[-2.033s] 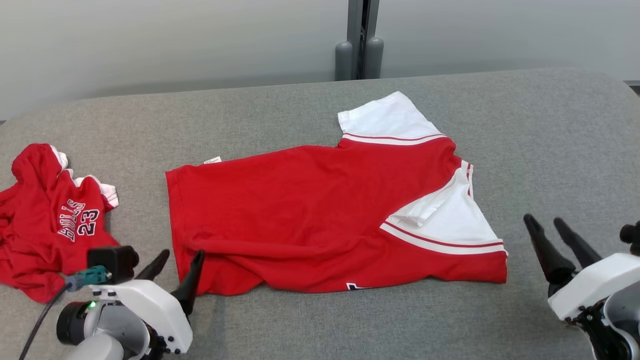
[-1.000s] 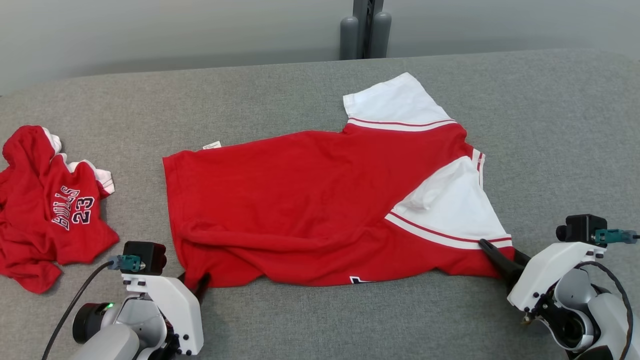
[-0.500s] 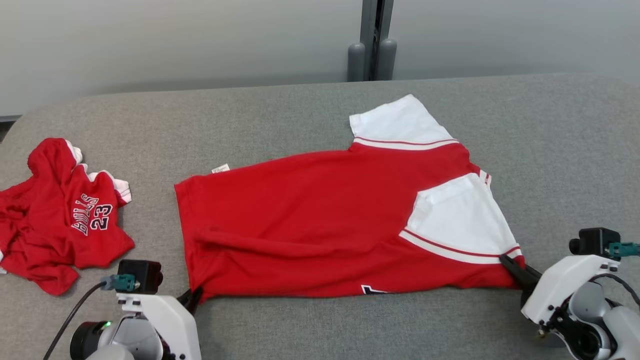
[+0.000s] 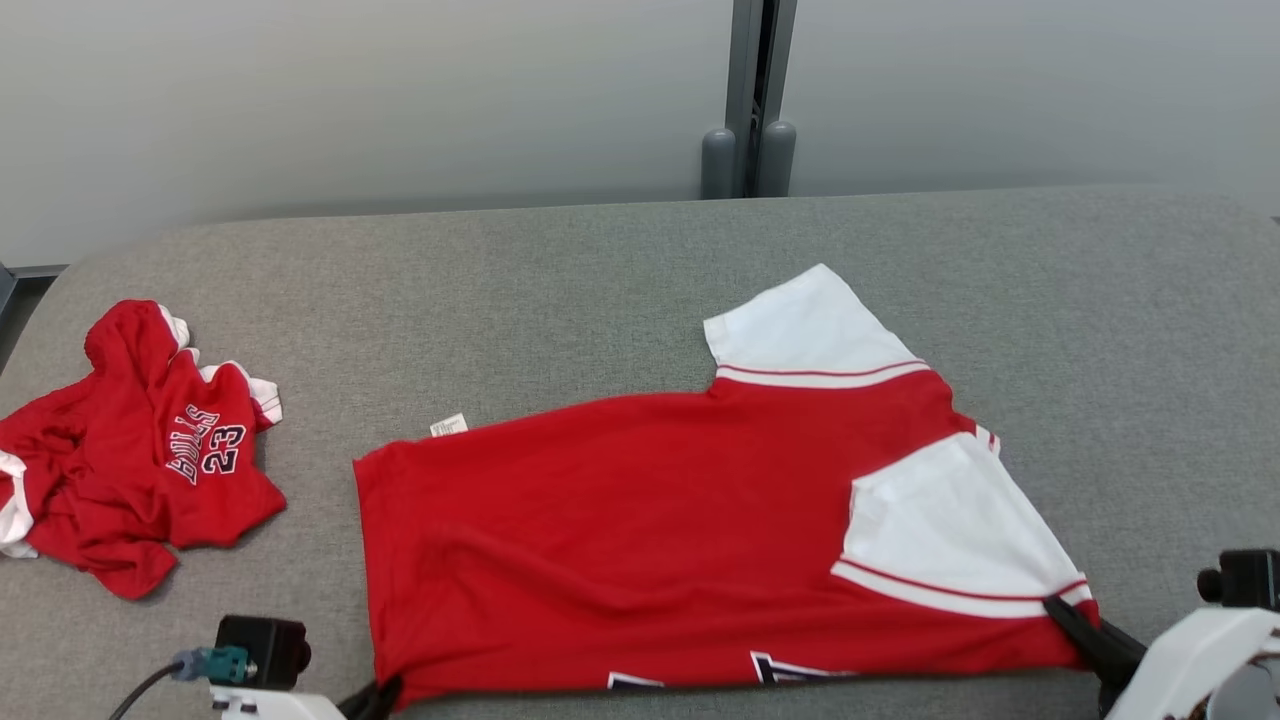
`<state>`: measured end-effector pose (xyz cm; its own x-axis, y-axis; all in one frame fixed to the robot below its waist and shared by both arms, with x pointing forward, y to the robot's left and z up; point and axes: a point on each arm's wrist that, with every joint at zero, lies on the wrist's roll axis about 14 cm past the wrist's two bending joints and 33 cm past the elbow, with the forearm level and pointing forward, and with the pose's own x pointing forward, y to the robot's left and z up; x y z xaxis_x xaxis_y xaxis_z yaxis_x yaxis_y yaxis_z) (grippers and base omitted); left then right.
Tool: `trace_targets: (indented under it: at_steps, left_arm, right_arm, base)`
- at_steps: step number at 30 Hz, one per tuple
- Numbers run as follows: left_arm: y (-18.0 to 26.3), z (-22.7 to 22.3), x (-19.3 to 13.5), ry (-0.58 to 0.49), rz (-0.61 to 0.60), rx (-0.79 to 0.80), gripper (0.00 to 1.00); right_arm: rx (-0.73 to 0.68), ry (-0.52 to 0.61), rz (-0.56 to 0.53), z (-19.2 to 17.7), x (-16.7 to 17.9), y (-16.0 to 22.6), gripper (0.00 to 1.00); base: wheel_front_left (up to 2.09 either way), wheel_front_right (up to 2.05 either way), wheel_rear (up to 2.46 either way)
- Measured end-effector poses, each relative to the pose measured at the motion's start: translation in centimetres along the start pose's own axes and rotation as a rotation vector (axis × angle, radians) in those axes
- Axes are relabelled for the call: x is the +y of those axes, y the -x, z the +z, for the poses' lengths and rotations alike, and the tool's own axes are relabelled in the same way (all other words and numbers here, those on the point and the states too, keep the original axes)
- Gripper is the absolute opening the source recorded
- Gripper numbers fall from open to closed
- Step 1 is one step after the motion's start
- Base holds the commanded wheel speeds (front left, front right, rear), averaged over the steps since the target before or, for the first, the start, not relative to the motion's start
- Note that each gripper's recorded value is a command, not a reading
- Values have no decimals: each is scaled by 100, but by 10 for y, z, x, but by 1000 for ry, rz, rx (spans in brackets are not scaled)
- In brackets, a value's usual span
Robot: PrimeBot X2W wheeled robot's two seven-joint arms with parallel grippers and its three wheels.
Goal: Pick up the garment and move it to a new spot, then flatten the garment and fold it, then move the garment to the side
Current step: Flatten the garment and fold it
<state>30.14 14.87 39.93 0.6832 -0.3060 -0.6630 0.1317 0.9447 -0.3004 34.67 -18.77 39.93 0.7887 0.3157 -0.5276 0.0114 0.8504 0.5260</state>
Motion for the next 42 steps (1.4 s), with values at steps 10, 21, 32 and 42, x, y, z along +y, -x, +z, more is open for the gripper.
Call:
trace_targets:
  at_steps: [10, 21, 32, 42]
  left_arm:
    - [14, -24, -1, 14, 3, 72, 0]
    - [17, -13, 4, 8, 40, 45, 100]
    - [7, 63, 11, -75, 125, -215, 100]
    - [-40, 103, 10, -110, 117, -217, 100]
  right_arm:
    - [70, -49, -52, -34, -11, 30, 0]
    - [-3, -27, -64, -9, 2, 41, 100]
    - [-182, 93, 6, 60, 39, 23, 100]
    - [-242, 206, 59, 135, 62, -48, 100]
  base:
    - [0, 0, 0]
    - [0, 0, 0]
    - [0, 0, 0]
    - [0, 0, 0]
